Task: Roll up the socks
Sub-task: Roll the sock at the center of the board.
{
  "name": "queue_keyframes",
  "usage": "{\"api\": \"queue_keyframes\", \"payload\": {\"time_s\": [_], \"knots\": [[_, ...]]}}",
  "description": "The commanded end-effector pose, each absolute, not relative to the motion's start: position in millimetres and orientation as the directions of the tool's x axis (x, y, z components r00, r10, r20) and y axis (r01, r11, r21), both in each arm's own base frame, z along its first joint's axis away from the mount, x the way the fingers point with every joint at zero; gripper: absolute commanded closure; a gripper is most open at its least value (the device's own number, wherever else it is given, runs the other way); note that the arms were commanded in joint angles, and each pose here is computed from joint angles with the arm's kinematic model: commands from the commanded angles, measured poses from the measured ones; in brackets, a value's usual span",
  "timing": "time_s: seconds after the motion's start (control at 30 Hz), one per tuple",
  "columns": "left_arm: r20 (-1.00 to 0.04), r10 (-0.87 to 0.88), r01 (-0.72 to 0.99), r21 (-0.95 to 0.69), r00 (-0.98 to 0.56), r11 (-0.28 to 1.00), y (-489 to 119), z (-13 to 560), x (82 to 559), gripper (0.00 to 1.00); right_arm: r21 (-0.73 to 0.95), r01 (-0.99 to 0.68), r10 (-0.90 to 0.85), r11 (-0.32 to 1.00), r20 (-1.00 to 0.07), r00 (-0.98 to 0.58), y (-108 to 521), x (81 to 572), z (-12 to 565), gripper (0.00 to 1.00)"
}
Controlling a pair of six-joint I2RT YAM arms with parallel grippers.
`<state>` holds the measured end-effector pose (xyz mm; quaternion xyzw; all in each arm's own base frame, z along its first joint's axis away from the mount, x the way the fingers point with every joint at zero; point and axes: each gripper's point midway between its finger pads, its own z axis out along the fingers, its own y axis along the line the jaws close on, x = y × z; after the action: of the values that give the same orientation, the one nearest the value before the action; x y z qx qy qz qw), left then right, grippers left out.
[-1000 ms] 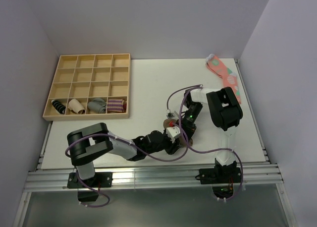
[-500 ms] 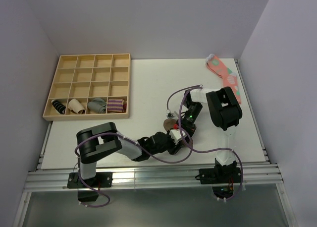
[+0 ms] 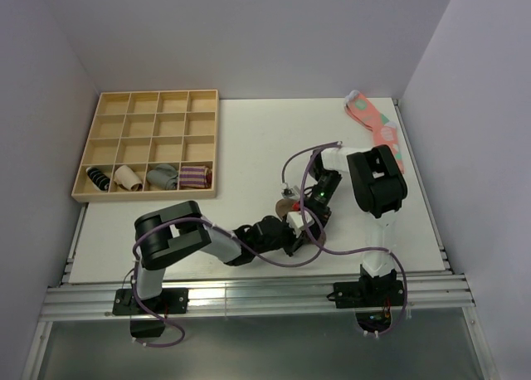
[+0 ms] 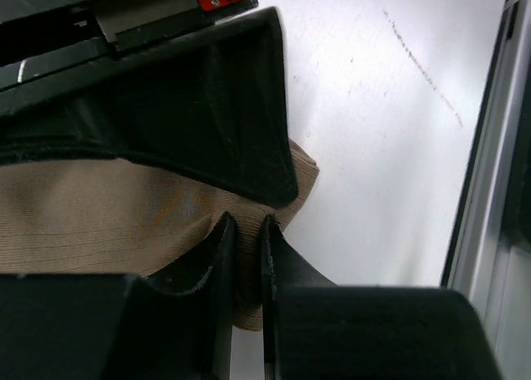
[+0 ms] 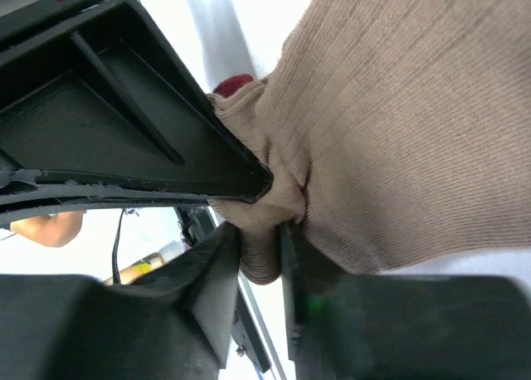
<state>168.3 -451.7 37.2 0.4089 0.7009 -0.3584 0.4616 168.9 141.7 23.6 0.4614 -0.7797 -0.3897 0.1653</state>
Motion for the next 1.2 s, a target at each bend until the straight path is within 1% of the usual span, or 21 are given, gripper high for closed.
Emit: {"api": "queue_keyframes", "payload": {"time_s": [0.0, 0.03, 0.07, 0.17, 0.27, 0.3, 0.33, 0.37, 0.4, 0.47, 0.57, 0.7, 0.97, 1.03, 1.17], "knots": [[-0.89, 0.278, 0.881, -0.23, -0.363, 0.413, -449.5, 12.4, 169.4, 0.98, 0.734, -0.637, -0.837, 0.235, -0.18, -0.517, 151.6, 177.0, 25.8, 0.66], [-0.875, 0.272, 0.863, -0.261, -0.401, 0.432, -446.8, 8.1, 173.4, 1.0, 0.725, -0.646, -0.832, 0.239, -0.19, -0.522, 153.0, 178.9, 25.6, 0.63], [-0.864, 0.275, 0.862, -0.288, -0.422, 0.417, -446.2, 6.4, 170.6, 1.0, 0.713, -0.66, -0.825, 0.237, -0.211, -0.524, 154.5, 181.2, 29.5, 0.58], [-0.824, 0.275, 0.826, -0.348, -0.495, 0.444, -438.5, -3.6, 172.2, 1.0, 0.671, -0.701, -0.802, 0.244, -0.267, -0.535, 159.4, 190.2, 36.5, 0.5], [-0.78, 0.289, 0.798, -0.401, -0.555, 0.449, -432.8, -11.4, 166.7, 1.0, 0.642, -0.72, -0.762, 0.263, -0.32, -0.563, 165.3, 201.2, 43.4, 0.47], [-0.769, 0.292, 0.791, -0.413, -0.568, 0.451, -431.6, -12.9, 165.4, 1.0, 0.623, -0.736, -0.748, 0.265, -0.348, -0.564, 167.5, 205.7, 49.0, 0.47], [-0.752, 0.293, 0.777, -0.431, -0.59, 0.459, -430.0, -14.9, 165.3, 1.0, 0.625, -0.72, -0.722, 0.301, -0.344, -0.601, 168.7, 208.6, 51.6, 0.47], [-0.737, 0.306, 0.77, -0.437, -0.603, 0.464, -426.9, -18.6, 163.3, 1.0, 0.588, -0.747, -0.698, 0.309, -0.393, -0.598, 169.6, 220.0, 56.2, 0.46], [-0.725, 0.303, 0.759, -0.452, -0.619, 0.469, -425.8, -18.5, 163.0, 1.0, 0.575, -0.755, -0.687, 0.315, -0.411, -0.6, 170.6, 223.7, 59.0, 0.46], [-0.701, 0.316, 0.747, -0.468, -0.639, 0.471, -421.9, -22.2, 159.0, 1.0, 0.528, -0.764, -0.634, 0.37, -0.458, -0.623, 170.4, 237.9, 66.5, 0.46], [-0.67, 0.317, 0.723, -0.497, -0.671, 0.48, -418.4, -23.5, 154.2, 1.0, 0.484, -0.762, -0.585, 0.43, -0.494, -0.643, 168.7, 251.8, 72.6, 0.44], [-0.6, 0.315, 0.669, -0.569, -0.735, 0.479, -413.2, -28.5, 149.0, 1.0, 0.43, -0.763, -0.542, 0.483, -0.538, -0.646, 160.5, 265.1, 82.8, 0.43], [-0.462, 0.32, 0.562, -0.698, -0.827, 0.445, -408.9, -30.7, 138.6, 1.0, 0.427, -0.751, -0.5, 0.503, -0.566, -0.656, 139.8, 266.2, 86.4, 0.45], [-0.413, 0.316, 0.518, -0.734, -0.854, 0.44, -404.5, -30.5, 135.6, 1.0, 0.413, -0.764, -0.511, 0.495, -0.574, -0.64, 131.9, 262.8, 85.1, 0.44], [-0.344, 0.304, 0.451, -0.775, -0.888, 0.442, -396.3, -29.3, 135.0, 1.0, 0.326, -0.813, -0.55, 0.483, -0.609, -0.571, 121.7, 254.4, 86.2, 0.41]]}}
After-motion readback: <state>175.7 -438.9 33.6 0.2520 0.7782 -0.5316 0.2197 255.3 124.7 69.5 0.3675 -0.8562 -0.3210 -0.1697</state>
